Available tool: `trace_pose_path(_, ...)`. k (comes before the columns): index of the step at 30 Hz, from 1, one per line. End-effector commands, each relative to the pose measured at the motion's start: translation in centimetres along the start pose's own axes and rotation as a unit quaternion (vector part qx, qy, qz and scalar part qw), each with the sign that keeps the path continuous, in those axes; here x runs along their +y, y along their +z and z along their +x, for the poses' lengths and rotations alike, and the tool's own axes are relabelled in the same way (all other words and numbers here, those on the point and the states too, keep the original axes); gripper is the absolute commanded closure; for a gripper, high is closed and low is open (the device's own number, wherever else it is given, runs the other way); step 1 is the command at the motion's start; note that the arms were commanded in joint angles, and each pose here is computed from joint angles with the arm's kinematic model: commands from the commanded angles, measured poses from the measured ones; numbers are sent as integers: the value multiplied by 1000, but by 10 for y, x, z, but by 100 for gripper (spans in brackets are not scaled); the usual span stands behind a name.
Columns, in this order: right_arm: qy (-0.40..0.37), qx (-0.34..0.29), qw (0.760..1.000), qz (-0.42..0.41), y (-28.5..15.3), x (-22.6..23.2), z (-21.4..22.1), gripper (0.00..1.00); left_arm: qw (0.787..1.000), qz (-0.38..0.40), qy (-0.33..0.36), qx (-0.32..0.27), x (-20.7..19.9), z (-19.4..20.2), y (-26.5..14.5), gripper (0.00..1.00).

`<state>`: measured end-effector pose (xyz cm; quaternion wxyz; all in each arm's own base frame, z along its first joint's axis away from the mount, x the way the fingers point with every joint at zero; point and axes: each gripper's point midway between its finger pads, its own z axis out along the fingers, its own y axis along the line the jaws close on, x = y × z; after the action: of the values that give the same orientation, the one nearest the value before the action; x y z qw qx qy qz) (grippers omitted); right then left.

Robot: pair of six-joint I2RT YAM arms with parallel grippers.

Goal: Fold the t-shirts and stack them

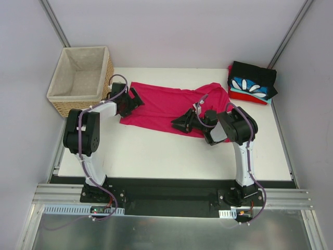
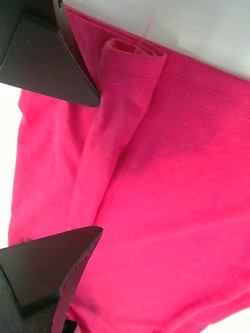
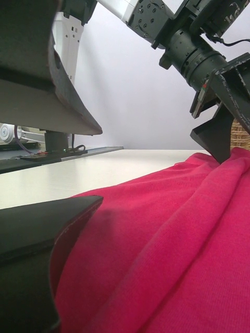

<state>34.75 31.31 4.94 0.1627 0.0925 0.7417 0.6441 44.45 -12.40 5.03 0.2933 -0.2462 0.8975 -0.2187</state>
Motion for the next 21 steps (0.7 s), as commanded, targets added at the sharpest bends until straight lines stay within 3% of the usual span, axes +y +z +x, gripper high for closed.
trace_pose_path(1, -52, 5, 998, -36, 3, 6, 7, 46, 1000, 3, 7, -25, -4, -23, 3, 1)
trace_pose_path(21, -55, 12, 998, -40, 7, 8, 11, 46, 998, 24, 16, -58, -29, -70, 25, 1)
